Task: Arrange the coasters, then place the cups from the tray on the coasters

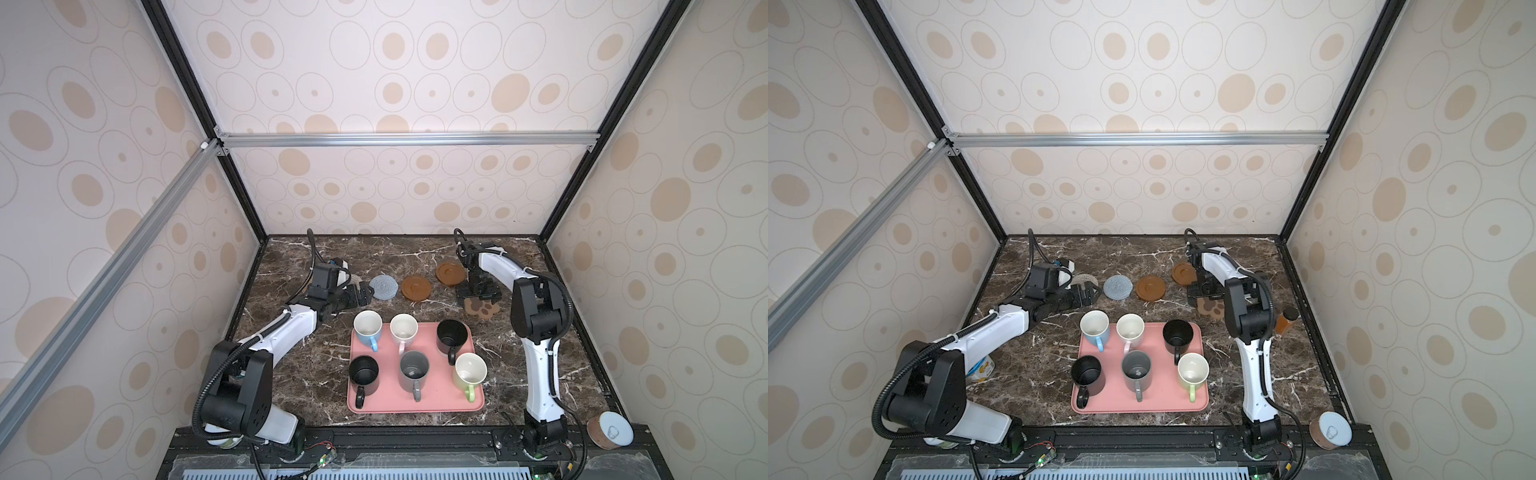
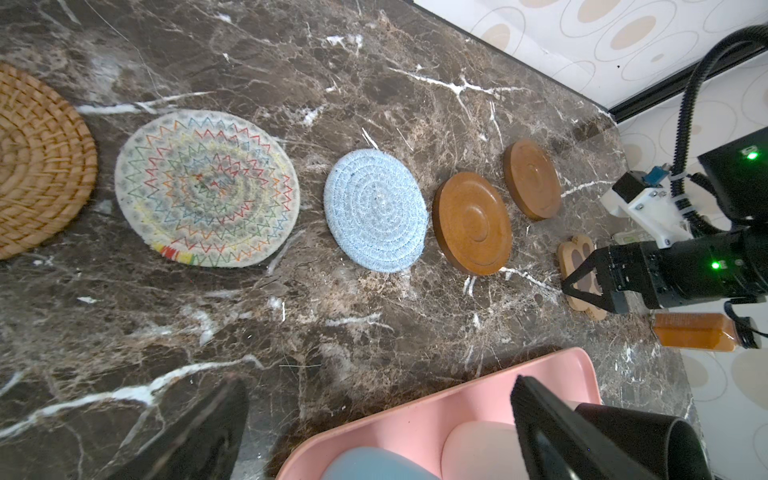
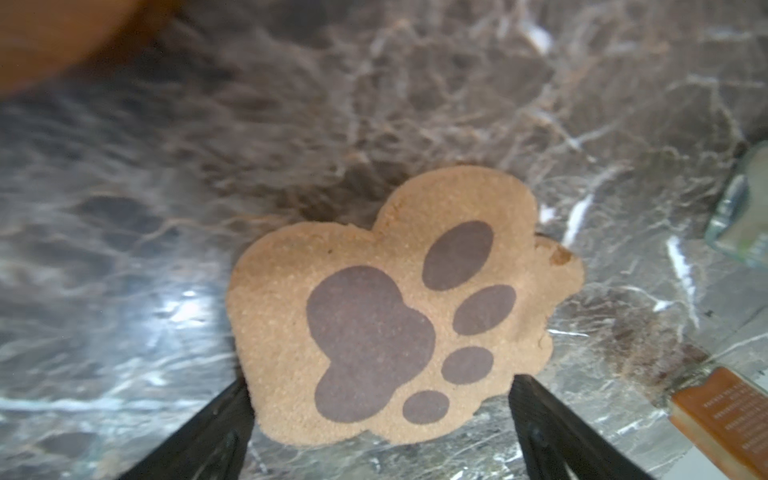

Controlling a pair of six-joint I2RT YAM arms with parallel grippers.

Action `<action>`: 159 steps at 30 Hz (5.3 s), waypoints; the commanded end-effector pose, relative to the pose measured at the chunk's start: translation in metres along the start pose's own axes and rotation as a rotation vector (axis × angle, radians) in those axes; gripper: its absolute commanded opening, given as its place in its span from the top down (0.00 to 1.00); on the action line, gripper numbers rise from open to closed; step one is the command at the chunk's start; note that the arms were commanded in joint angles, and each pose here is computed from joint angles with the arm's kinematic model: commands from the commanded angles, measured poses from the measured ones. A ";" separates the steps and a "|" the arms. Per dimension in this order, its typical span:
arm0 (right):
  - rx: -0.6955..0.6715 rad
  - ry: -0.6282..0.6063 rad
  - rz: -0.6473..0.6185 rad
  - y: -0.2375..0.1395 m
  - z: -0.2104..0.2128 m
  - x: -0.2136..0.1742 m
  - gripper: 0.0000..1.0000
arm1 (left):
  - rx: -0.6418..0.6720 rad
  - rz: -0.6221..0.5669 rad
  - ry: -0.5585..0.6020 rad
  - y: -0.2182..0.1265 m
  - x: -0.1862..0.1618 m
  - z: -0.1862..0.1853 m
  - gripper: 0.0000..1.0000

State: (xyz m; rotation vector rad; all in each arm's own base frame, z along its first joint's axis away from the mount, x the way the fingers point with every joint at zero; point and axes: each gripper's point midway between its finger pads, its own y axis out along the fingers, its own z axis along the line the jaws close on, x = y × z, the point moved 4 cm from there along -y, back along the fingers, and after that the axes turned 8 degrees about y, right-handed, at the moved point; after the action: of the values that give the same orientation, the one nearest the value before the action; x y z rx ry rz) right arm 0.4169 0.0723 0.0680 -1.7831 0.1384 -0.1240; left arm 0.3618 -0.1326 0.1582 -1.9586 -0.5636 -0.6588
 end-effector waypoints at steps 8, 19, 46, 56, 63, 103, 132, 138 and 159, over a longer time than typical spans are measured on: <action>0.272 0.016 -0.132 -0.055 0.025 0.023 0.02 | -0.005 -0.032 0.000 -0.007 0.007 -0.002 0.00; 0.586 0.063 -0.241 -0.074 0.081 0.089 0.02 | -0.003 -0.033 -0.001 -0.010 0.004 -0.002 0.00; 0.724 0.026 0.011 -0.011 0.101 0.038 0.01 | -0.005 -0.037 -0.005 -0.011 0.007 -0.003 0.00; 0.711 0.012 0.030 -0.009 0.097 0.020 0.01 | -0.002 -0.034 -0.005 -0.011 0.004 -0.002 0.00; 0.718 0.008 0.031 -0.014 0.102 0.015 0.01 | 0.000 -0.035 -0.005 -0.012 0.003 -0.002 0.00; 0.621 -0.003 -0.170 -0.096 0.070 0.032 0.01 | -0.004 -0.036 -0.003 -0.010 0.005 -0.002 0.00; 0.185 0.302 -0.037 0.002 -0.004 -0.061 0.05 | -0.009 -0.026 -0.003 -0.008 0.003 -0.002 0.00; 0.167 0.347 -0.036 0.015 -0.003 -0.059 0.07 | -0.009 -0.027 -0.002 -0.008 0.004 -0.003 0.00; 0.123 0.400 -0.035 0.034 -0.023 -0.022 0.16 | -0.001 -0.023 -0.003 -0.007 0.003 -0.001 0.00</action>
State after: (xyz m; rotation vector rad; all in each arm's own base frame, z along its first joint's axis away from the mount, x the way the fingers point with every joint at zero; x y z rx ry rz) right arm 0.3942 0.0599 0.0577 -1.5332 0.3407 -0.5373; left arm 0.3547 -0.1307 0.1571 -1.9616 -0.5683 -0.6530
